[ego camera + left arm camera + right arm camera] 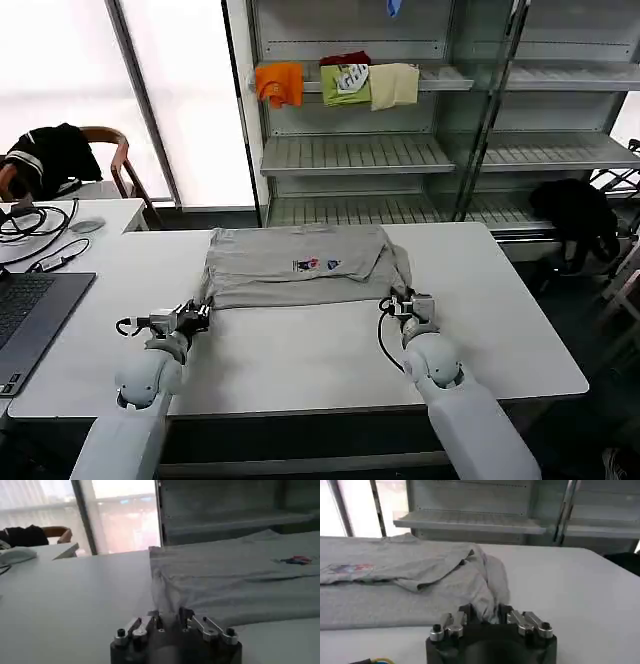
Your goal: Fold and organize the clothes.
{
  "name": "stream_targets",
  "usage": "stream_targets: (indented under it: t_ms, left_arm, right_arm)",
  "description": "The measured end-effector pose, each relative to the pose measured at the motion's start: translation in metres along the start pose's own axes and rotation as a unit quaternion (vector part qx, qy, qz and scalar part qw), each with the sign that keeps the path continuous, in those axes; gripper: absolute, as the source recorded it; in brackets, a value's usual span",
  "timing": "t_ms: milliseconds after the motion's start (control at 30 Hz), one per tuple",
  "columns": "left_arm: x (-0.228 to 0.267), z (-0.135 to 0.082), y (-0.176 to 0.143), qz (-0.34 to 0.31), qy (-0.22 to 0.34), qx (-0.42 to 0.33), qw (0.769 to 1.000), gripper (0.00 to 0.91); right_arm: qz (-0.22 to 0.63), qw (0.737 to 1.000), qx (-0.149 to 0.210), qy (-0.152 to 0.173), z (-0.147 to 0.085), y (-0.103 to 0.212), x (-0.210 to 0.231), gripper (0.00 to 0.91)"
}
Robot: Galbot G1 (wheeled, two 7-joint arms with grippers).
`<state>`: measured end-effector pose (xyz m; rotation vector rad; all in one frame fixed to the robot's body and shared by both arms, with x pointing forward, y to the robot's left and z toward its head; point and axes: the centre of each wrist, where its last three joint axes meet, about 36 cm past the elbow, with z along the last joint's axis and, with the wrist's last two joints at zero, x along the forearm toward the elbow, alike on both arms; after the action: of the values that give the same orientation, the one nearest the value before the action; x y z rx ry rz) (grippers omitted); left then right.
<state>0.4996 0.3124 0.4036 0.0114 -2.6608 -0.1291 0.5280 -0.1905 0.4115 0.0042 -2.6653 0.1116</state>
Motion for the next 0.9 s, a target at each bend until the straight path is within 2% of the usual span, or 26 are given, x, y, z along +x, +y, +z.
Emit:
stream_targets:
  t_ms: [467, 900]
  left_arm:
    - [0.017, 0.003, 0.002, -0.002, -0.007, -0.002, 1.0, 0.02]
    - [0.071, 0.001, -0.009, 0.01, -0.04, -0.009, 0.999, 0.02]
  right_arm:
    - [-0.007, 1.0, -0.006, -0.022, -0.005, -0.003, 0.031, 0.0]
    - [-0.011, 0.998, -0.021, -0.052, 0.004, -0.002, 0.09, 0.0]
